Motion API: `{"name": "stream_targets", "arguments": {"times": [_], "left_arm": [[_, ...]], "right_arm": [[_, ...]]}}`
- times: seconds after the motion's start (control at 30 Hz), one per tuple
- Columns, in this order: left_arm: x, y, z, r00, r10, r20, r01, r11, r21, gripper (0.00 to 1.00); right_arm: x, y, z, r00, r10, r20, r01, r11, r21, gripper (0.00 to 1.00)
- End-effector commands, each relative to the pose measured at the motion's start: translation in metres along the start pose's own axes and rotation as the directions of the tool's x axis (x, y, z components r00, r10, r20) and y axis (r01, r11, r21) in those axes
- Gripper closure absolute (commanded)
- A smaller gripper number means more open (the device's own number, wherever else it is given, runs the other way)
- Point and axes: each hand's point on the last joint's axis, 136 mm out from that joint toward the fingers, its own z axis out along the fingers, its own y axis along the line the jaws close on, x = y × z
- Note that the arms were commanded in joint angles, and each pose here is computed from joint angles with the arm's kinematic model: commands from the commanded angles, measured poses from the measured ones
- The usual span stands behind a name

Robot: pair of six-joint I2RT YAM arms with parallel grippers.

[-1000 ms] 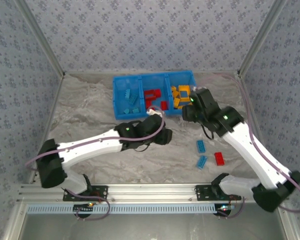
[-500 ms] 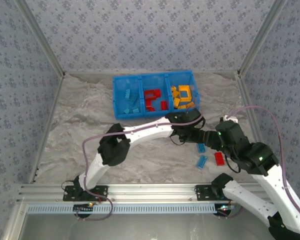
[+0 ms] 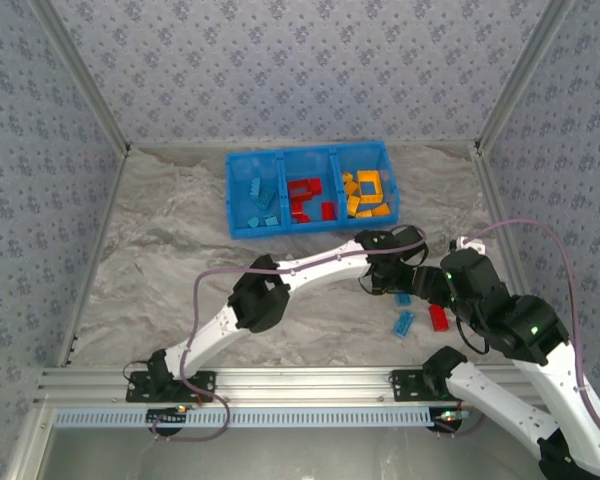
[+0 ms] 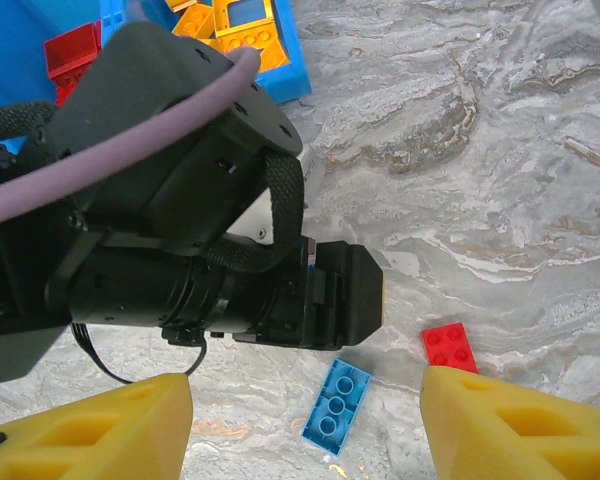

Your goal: Sort the legos into containers by color

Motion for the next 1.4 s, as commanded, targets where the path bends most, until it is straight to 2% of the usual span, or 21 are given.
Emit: {"name": "stream_targets", "arguments": {"times": [0.0, 0.4, 0.53, 0.67, 0.83, 0.93, 1.03, 1.1, 1.2, 1.3, 1.37], "left_arm": [[0.007, 0.015, 0.001, 0.997, -0.073, 0.002, 0.073, 0.993, -0.093, 0.29], [0.010, 0.025, 0.018, 0.994, -0.108, 0.011, 0.109, 0.981, -0.161, 0.38], [0.009, 0.032, 0.017, 0.993, -0.118, 0.013, 0.118, 0.975, -0.186, 0.51], [0.005, 0.047, 0.005, 0.992, -0.121, 0.036, 0.126, 0.961, -0.246, 0.59], [0.001, 0.069, -0.013, 0.992, -0.099, 0.074, 0.118, 0.944, -0.309, 0.64], [-0.003, 0.083, -0.024, 0.992, -0.089, 0.092, 0.115, 0.935, -0.334, 0.72], [-0.011, 0.091, -0.045, 0.987, -0.080, 0.141, 0.124, 0.932, -0.340, 0.82], [-0.016, 0.096, -0.064, 0.979, -0.077, 0.186, 0.136, 0.936, -0.325, 0.83], [-0.020, 0.109, -0.102, 0.963, -0.088, 0.253, 0.166, 0.937, -0.308, 0.83], [-0.026, 0.132, -0.147, 0.943, -0.100, 0.319, 0.200, 0.933, -0.300, 0.83], [-0.029, 0.155, -0.177, 0.928, -0.120, 0.352, 0.230, 0.928, -0.292, 0.83]], "right_arm": [[0.002, -0.003, 0.001, 1.000, 0.013, 0.002, -0.013, 1.000, 0.014, 0.36], [0.002, -0.005, -0.001, 1.000, 0.015, 0.007, -0.015, 1.000, 0.017, 0.36], [0.001, -0.005, -0.001, 1.000, 0.012, 0.013, -0.013, 1.000, 0.016, 0.36], [0.001, -0.003, 0.000, 1.000, 0.010, 0.014, -0.010, 1.000, 0.013, 0.36], [0.002, -0.001, 0.004, 1.000, 0.002, 0.009, -0.002, 1.000, 0.008, 0.35], [0.004, 0.003, 0.007, 1.000, -0.009, 0.003, 0.009, 1.000, -0.011, 0.35], [0.004, 0.022, 0.007, 0.999, -0.048, 0.003, 0.048, 0.992, -0.114, 0.35], [0.003, 0.043, 0.003, 0.996, -0.083, 0.014, 0.084, 0.969, -0.230, 0.35], [0.003, 0.082, -0.007, 0.988, -0.146, 0.038, 0.148, 0.891, -0.430, 0.34], [0.004, 0.108, -0.013, 0.981, -0.188, 0.052, 0.185, 0.818, -0.545, 0.34], [0.006, 0.122, -0.009, 0.974, -0.220, 0.055, 0.211, 0.791, -0.575, 0.35]]}}
